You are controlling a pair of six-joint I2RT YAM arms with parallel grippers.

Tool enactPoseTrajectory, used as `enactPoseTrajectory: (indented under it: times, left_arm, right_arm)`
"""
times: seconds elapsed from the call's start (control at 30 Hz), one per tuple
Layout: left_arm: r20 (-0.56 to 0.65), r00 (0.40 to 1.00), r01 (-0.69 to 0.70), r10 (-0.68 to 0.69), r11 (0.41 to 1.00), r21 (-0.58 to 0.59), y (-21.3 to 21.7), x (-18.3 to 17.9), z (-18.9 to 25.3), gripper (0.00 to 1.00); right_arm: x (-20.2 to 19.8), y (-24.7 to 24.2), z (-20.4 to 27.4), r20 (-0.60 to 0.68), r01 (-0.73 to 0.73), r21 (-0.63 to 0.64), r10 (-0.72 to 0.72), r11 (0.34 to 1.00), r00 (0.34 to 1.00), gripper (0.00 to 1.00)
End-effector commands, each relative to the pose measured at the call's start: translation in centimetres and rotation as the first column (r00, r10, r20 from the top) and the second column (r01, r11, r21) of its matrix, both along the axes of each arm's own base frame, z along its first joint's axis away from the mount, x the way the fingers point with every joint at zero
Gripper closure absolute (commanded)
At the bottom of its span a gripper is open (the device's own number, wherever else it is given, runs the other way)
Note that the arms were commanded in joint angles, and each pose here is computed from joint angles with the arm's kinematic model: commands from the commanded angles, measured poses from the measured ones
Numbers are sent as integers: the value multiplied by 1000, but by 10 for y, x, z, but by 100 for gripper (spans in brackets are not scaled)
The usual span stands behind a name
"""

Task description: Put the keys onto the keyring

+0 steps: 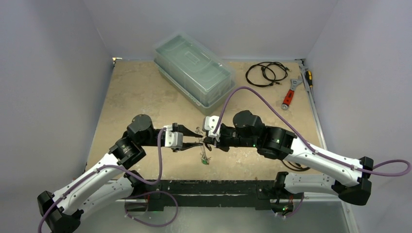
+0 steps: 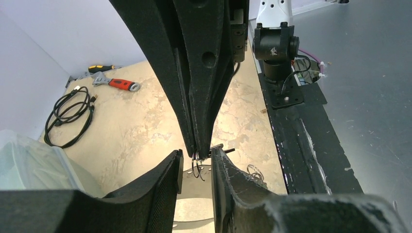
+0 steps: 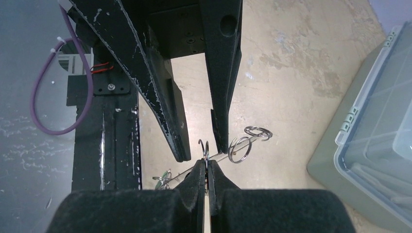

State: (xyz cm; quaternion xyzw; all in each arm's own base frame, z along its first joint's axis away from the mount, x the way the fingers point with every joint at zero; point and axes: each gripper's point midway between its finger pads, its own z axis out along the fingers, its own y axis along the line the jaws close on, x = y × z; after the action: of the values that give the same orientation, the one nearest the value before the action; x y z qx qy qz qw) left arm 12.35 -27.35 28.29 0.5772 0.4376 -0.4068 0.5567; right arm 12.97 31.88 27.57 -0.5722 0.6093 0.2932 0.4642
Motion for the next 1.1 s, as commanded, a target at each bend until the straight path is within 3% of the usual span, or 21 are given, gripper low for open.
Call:
enactPoseTrajectory:
  times: [0.0, 0.57, 0.8, 0.97, 1.0, 1.07]
  left_arm:
    - [23, 999, 25, -25, 999, -31, -2, -2, 13, 73]
    - [16, 1000, 27, -27, 999, -24, -3, -2, 11, 82]
    - [16, 999, 29, -28, 999, -23, -4, -2, 11, 100]
    - [42, 999, -29, 31, 999, -43, 1, 5, 22, 100]
    - [55, 997, -43, 46, 998, -54, 3, 6, 27, 100]
    - [77, 995, -61, 68, 994, -86, 7, 5, 36, 100]
  right_arm:
    - [3, 3, 34, 57, 8, 82, -13, 997, 998, 100]
    - [-5, 1, 45, 70, -22, 129, 13, 991, 997, 100]
    - [-5, 5, 40, 64, -30, 120, 22, 992, 998, 100]
    - [-5, 5, 42, 71, -31, 135, 22, 990, 997, 100]
    - [-2, 4, 44, 78, -17, 145, 6, 989, 997, 98]
    - [6, -1, 52, 93, 38, 182, -56, 983, 994, 71]
